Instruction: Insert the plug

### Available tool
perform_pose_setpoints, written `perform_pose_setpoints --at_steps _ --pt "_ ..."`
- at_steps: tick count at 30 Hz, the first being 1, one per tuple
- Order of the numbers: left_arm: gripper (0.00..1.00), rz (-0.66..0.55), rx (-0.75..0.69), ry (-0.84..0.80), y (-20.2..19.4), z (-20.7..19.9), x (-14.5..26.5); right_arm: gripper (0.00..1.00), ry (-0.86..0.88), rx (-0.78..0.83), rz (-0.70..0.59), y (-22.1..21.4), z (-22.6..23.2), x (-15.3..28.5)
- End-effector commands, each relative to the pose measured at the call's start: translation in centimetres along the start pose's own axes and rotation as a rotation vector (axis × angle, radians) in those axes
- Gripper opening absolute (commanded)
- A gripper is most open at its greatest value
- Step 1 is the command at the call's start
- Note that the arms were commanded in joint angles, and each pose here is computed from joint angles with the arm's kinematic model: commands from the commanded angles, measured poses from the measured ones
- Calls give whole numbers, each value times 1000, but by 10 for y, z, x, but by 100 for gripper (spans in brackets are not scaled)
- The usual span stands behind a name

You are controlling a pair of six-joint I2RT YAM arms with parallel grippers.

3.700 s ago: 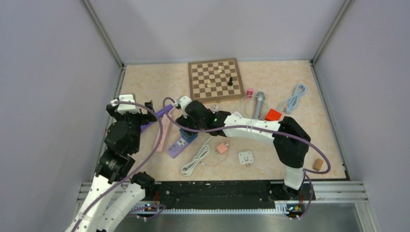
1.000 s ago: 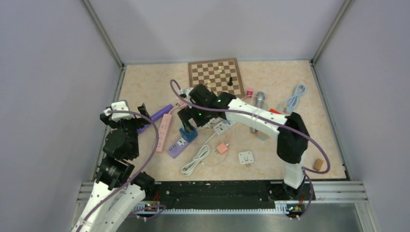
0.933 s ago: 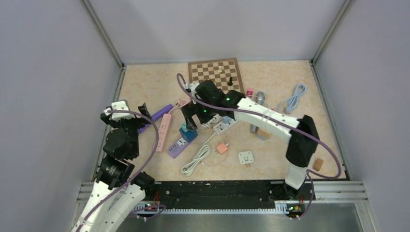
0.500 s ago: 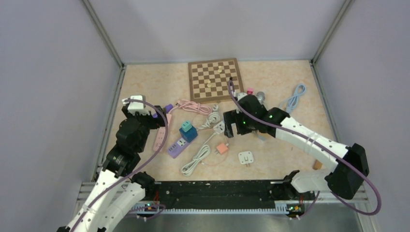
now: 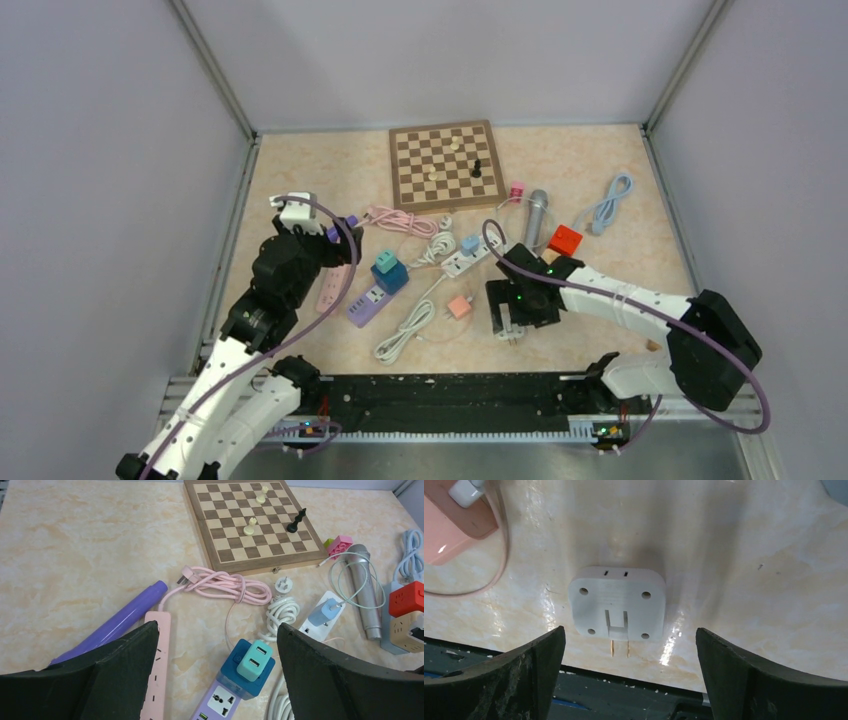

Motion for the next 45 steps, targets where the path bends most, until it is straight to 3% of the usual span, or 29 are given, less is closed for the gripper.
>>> perform_pose_setpoints --at_steps 1,5,10,14,16,21,31,41,45 --pt "92 -63 37 -20 13 -4 -1 99 77 -4 -47 15 16 -11" --pt "92 -61 40 -14 13 -3 -1 95 42 26 -28 18 15 -23" --pt "91 -67 39 20 14 1 0 71 -97 65 26 13 3 -31" --pt "91 -89 45 37 19 4 2 41 -66 56 0 16 7 -23" --pt "91 -94 58 33 20 3 1 35 -24 67 -57 28 17 -12" --pt "92 -65 137 6 29 -6 -1 34 185 185 -253 72 57 35" --pt "92 215 261 -512 46 -85 -8 34 592 507 -515 116 137 126" --pt "86 474 370 -769 51 -120 -6 37 679 808 -683 119 172 173" --pt "75 519 392 -849 45 -126 -4 38 685 868 -730 121 176 180"
Point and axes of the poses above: each gripper's point midway between its finger pads, its own x axis back along the fingers, its own z axis along the line the jaws close on, y = z × x, the point moved 5 cm from there along x, back along the fingers, and after that the axes turned 7 degrees about -x, right-handed, at the moved point
